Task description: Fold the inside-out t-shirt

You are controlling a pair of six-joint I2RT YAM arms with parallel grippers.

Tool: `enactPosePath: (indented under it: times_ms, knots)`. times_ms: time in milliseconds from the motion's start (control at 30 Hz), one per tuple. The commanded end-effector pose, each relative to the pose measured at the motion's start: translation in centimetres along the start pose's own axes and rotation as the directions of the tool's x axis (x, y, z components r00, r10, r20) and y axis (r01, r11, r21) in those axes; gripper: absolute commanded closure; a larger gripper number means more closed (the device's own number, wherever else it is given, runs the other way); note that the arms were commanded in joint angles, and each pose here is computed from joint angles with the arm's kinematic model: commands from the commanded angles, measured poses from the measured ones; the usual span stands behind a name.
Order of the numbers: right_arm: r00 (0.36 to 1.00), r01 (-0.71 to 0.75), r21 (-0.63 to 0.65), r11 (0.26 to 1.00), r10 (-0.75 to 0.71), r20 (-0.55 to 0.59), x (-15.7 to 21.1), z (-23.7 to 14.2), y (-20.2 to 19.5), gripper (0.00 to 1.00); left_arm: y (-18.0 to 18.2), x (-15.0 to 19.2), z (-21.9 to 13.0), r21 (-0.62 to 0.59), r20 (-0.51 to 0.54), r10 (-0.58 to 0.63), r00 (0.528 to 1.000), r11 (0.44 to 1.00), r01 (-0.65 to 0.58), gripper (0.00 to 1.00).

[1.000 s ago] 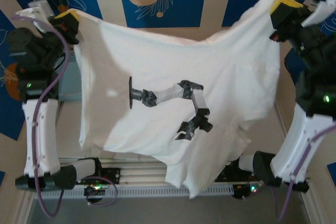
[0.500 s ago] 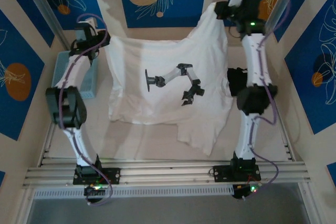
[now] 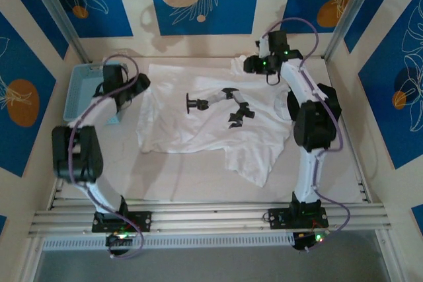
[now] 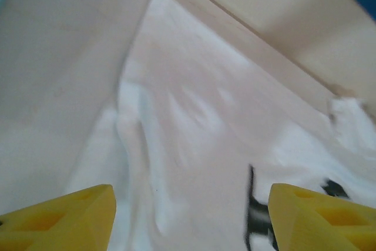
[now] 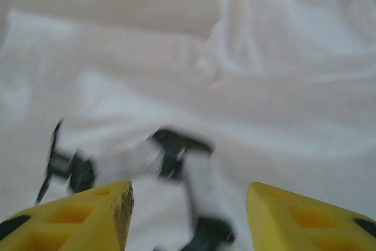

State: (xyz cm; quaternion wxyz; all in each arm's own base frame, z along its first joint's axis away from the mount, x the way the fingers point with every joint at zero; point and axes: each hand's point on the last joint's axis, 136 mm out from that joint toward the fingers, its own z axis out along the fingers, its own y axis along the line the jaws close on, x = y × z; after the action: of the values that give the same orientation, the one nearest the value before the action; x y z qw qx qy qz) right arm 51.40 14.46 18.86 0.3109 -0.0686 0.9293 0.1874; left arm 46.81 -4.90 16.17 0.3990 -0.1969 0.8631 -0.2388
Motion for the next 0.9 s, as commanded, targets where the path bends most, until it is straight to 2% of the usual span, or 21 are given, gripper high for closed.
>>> enactPosePath:
  times_ms: [0, 100, 167, 300, 400, 600, 867]
  knots:
    - [0.992, 0.100, -0.060, 0.993, -0.104, -0.068, 6.6, -1.8, 5.5, 0.46, -0.4, 4.7, -1.4, 0.086, -0.042, -0.061, 0.997, 0.994, 0.064, 0.31]
    - [0.971, 0.072, -0.133, 0.989, -0.100, -0.216, 15.1, -1.9, 8.8, 0.46, 1.6, 9.7, -3.0, 0.034, -0.153, -0.014, 0.988, 0.999, 0.019, 0.32]
    - [0.951, 0.072, -0.138, 0.988, -0.110, -0.290, 19.4, -2.3, 10.0, 0.46, 3.3, 12.2, -4.1, -0.023, -0.202, 0.012, 0.979, 1.000, -0.017, 0.32]
    - [0.919, 0.092, -0.068, 0.993, -0.111, -0.379, 24.8, -4.0, 10.0, 0.46, 7.1, 15.3, -6.6, -0.168, -0.246, 0.080, 0.966, 0.978, -0.124, 0.33]
    - [0.898, 0.089, 0.027, 0.996, -0.069, -0.435, 28.1, -5.4, 8.6, 0.46, 8.1, 17.3, -7.5, -0.213, -0.309, 0.138, 0.941, 0.954, -0.210, 0.33]
    - [0.868, 0.022, 0.094, 0.995, 0.027, -0.496, 33.1, -5.2, 8.0, 0.45, 8.3, 18.3, -6.3, -0.231, -0.355, 0.164, 0.921, 0.939, -0.256, 0.33]
    - [0.863, 0.058, 0.149, 0.987, 0.026, -0.504, 34.4, -5.0, 7.2, 0.45, 8.4, 18.9, -5.0, -0.218, -0.378, 0.158, 0.912, 0.943, -0.253, 0.41]
